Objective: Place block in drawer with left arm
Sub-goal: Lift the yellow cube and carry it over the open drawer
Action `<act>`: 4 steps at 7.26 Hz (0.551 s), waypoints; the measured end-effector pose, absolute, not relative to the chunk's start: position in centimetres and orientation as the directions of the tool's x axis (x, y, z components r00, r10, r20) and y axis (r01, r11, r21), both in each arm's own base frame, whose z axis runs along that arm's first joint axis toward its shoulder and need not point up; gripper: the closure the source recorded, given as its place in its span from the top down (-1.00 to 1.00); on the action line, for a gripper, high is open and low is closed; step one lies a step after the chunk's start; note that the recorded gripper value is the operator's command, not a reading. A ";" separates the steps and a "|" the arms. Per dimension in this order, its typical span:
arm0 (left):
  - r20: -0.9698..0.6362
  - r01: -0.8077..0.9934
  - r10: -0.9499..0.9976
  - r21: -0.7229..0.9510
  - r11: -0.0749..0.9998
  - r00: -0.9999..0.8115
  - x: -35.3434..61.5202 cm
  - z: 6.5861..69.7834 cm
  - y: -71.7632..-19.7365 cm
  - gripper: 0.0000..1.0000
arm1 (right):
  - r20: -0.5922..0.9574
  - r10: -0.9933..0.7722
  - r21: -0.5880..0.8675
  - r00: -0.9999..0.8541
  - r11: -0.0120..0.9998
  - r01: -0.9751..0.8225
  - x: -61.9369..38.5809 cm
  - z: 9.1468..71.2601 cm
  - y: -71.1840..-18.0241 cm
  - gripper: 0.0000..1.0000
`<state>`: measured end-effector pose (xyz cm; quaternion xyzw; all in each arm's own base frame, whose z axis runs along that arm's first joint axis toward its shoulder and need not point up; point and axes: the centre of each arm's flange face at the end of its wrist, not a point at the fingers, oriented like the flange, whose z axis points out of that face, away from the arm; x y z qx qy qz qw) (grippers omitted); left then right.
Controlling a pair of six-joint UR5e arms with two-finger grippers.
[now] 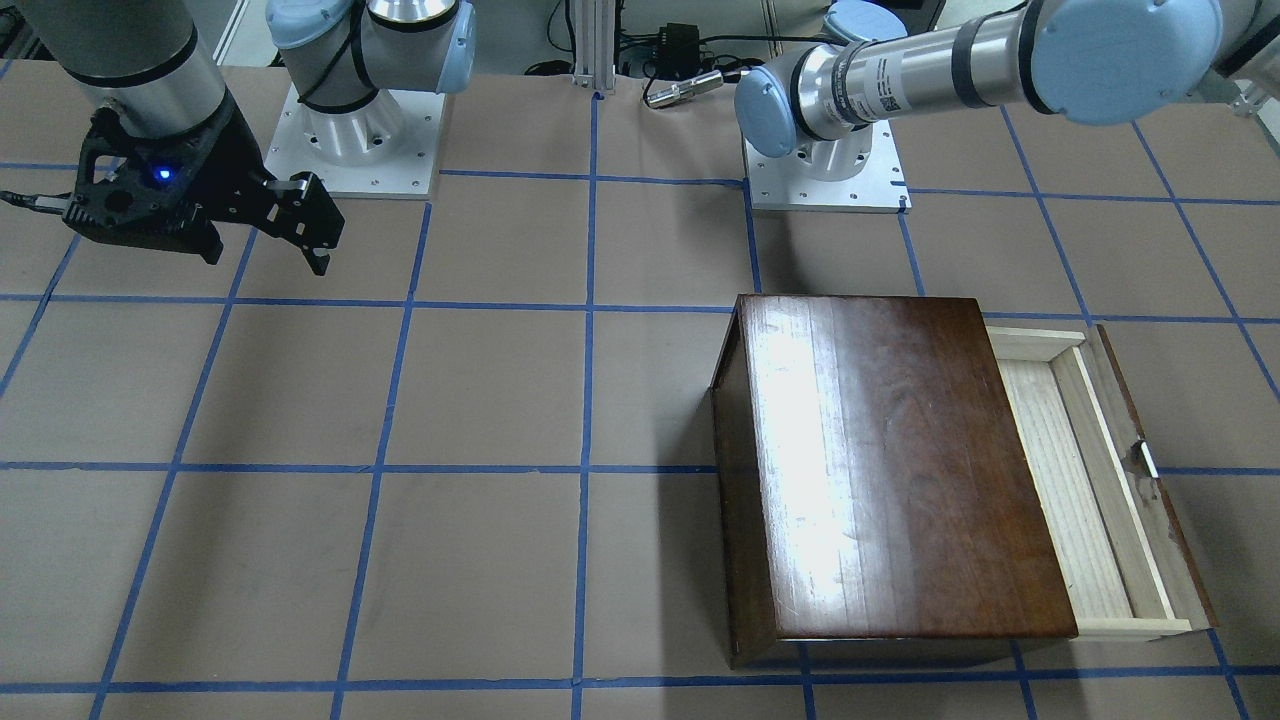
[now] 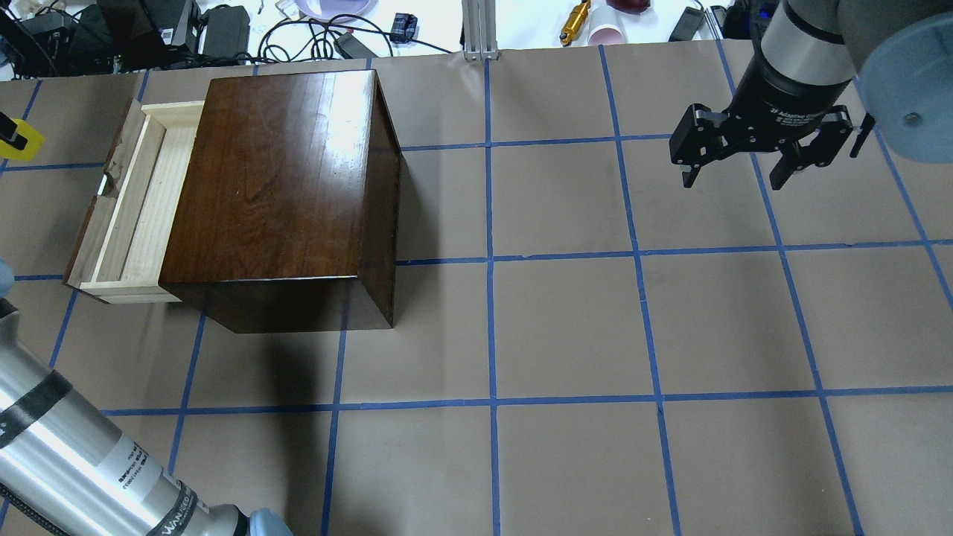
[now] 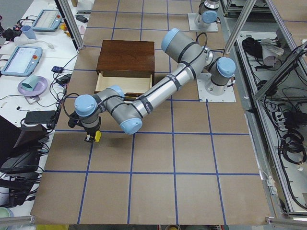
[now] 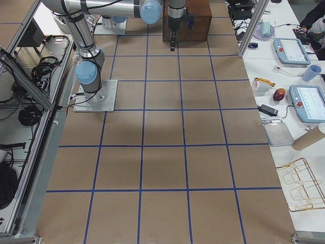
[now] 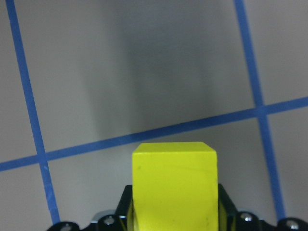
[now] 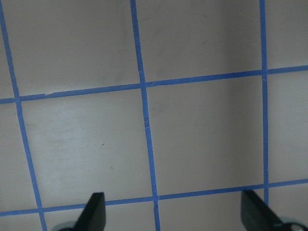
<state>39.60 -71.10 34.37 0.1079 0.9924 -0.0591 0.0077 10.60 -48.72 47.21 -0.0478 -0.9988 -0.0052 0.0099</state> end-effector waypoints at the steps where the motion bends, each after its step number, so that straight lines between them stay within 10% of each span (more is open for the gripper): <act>1: -0.002 0.188 0.189 -0.093 0.978 -0.982 36.1 38.9 -70.2 -1.00 | 0.020 0.095 0.010 -0.995 0.995 0.095 10.6 47.2 -48.7 1.00; 4: 0.065 0.061 0.062 -0.025 0.998 -0.996 25.2 47.8 -67.9 -1.00 | 0.019 0.095 0.010 -0.995 0.995 0.095 10.6 47.2 -48.7 1.00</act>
